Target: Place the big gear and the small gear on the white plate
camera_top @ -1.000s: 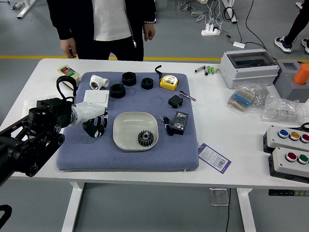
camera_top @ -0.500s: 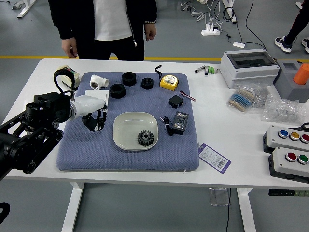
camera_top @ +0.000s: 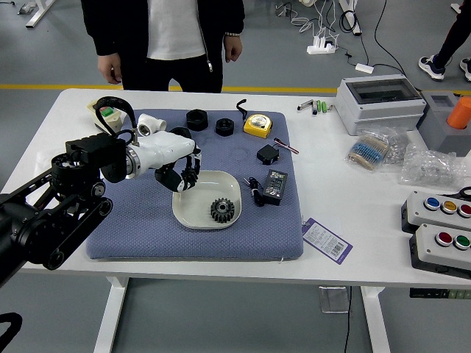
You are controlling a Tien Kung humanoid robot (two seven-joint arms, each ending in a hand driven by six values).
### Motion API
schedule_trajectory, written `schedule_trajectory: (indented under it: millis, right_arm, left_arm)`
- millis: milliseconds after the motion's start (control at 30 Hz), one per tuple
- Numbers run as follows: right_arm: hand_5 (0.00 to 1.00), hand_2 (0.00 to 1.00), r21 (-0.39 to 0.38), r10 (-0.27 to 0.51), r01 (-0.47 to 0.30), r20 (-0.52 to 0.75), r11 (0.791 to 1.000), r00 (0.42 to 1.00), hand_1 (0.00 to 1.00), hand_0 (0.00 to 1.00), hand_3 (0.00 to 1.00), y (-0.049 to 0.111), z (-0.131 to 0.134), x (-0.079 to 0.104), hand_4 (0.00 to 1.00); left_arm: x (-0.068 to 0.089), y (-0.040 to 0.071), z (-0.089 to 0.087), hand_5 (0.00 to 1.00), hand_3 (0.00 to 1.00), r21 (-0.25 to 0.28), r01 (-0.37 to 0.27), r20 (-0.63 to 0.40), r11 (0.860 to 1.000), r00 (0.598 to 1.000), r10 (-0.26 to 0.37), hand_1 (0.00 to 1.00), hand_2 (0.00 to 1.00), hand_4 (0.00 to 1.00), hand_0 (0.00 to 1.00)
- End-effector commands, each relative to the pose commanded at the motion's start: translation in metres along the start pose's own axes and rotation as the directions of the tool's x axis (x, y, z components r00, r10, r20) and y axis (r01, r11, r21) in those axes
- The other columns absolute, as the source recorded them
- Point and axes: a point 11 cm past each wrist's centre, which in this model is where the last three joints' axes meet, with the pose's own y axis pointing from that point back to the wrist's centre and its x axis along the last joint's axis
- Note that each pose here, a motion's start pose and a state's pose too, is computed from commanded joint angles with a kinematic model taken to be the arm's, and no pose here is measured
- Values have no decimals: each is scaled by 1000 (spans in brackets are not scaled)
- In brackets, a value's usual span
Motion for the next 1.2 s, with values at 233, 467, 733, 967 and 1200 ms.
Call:
schedule_trajectory:
  millis: [233,467,733,967,1200]
  right_arm:
    - [750,765,8,-3,3,-7,1000,1000,740,734,628,0,-5,-2,904]
    - [750,765,14,-4,4,-4,1000,1000,740,735,628,0,-8,-2,904]
    - [750,765,16,-5,5,-4,1000,1000,740,734,628,0,-9,-3,904]
    - [749,765,16,-5,5,-4,1000,1000,740,733,627,0,-9,-3,904]
    - [750,765,14,-4,4,-3,1000,1000,740,733,628,0,-8,-3,904]
  left_arm:
    - [-12,-16,1,2,399,2,18,-5,1000,1000,-18,212,282,40,263]
    - [-23,-22,-17,2,501,70,54,10,996,998,-54,263,355,598,266]
    - [-26,-24,-30,164,565,117,48,-4,992,999,-48,304,428,987,267]
    - [-22,-23,-30,324,620,123,29,7,992,1000,-30,334,445,998,275]
    - [-15,-22,-32,423,690,141,-9,10,990,1000,7,351,470,998,277]
